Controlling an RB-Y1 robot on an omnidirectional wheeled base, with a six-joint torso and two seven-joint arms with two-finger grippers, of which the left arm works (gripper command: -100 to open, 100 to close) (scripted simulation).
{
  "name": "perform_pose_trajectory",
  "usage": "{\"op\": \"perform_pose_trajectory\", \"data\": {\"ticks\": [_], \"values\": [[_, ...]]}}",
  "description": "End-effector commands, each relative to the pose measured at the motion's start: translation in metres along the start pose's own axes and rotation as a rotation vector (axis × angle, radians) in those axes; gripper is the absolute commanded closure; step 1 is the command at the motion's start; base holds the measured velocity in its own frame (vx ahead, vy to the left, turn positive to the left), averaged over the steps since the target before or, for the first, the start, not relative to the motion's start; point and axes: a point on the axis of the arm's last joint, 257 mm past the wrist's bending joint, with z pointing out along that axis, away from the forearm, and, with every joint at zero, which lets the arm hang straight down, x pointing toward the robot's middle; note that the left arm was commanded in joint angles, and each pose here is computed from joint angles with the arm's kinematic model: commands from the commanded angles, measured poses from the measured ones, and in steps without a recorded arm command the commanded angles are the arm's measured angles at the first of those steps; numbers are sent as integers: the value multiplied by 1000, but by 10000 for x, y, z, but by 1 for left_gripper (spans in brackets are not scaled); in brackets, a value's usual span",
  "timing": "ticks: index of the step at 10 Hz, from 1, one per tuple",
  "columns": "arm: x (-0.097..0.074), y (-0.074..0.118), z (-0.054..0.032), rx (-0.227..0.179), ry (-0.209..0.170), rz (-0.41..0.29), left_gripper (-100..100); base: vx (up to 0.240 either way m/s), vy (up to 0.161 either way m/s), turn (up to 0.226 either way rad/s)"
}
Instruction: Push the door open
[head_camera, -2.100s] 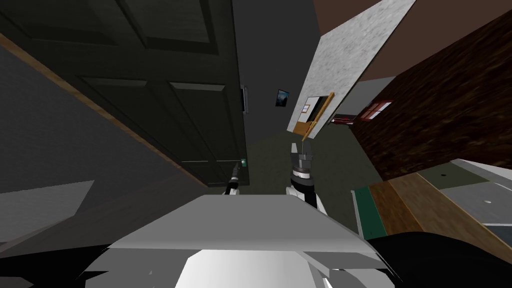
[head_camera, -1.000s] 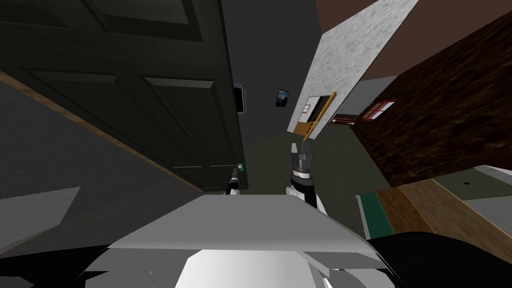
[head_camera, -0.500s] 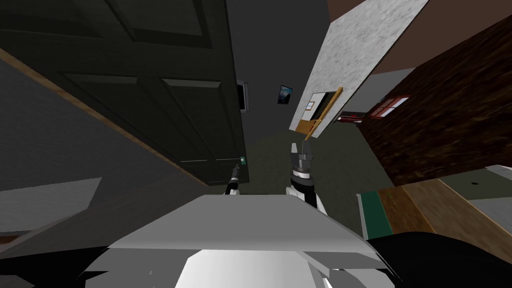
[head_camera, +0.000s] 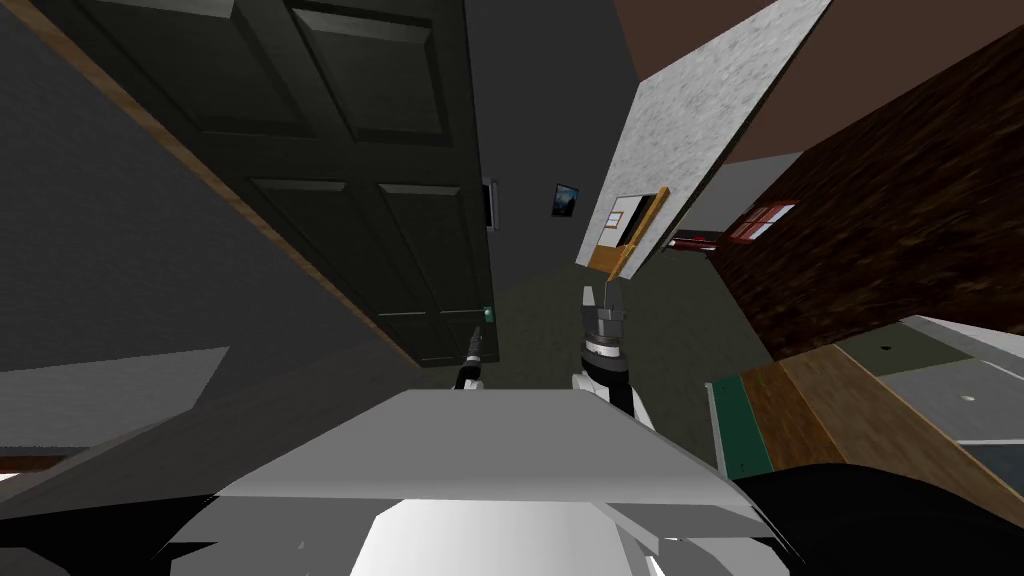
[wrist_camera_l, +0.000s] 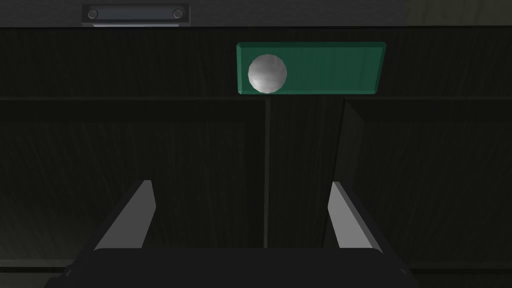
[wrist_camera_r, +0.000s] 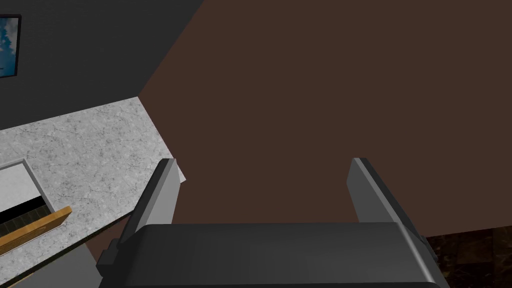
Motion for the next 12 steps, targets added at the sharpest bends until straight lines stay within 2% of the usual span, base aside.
{"op": "perform_pose_trajectory", "data": {"ticks": [1, 4, 6, 8, 9, 10, 12], "values": [[-96, 7, -3, 4, -3, 18, -100, 175, 26, -20], [-256, 19, -18, 10, -13, 38, -100, 227, 11, -31], [-246, 16, -35, 14, -21, 26, -100, 246, -53, -45], [-118, 3, -55, 16, -29, -11, -100, 224, -18, -35], [-172, -7, -49, 16, -27, 1, -100, 92, -7, 14], [-172, -7, -49, 16, -27, 1, 100, -21, -2, -9], [-172, -7, -49, 16, -27, 1, 100, -29, 3, -9]]}}
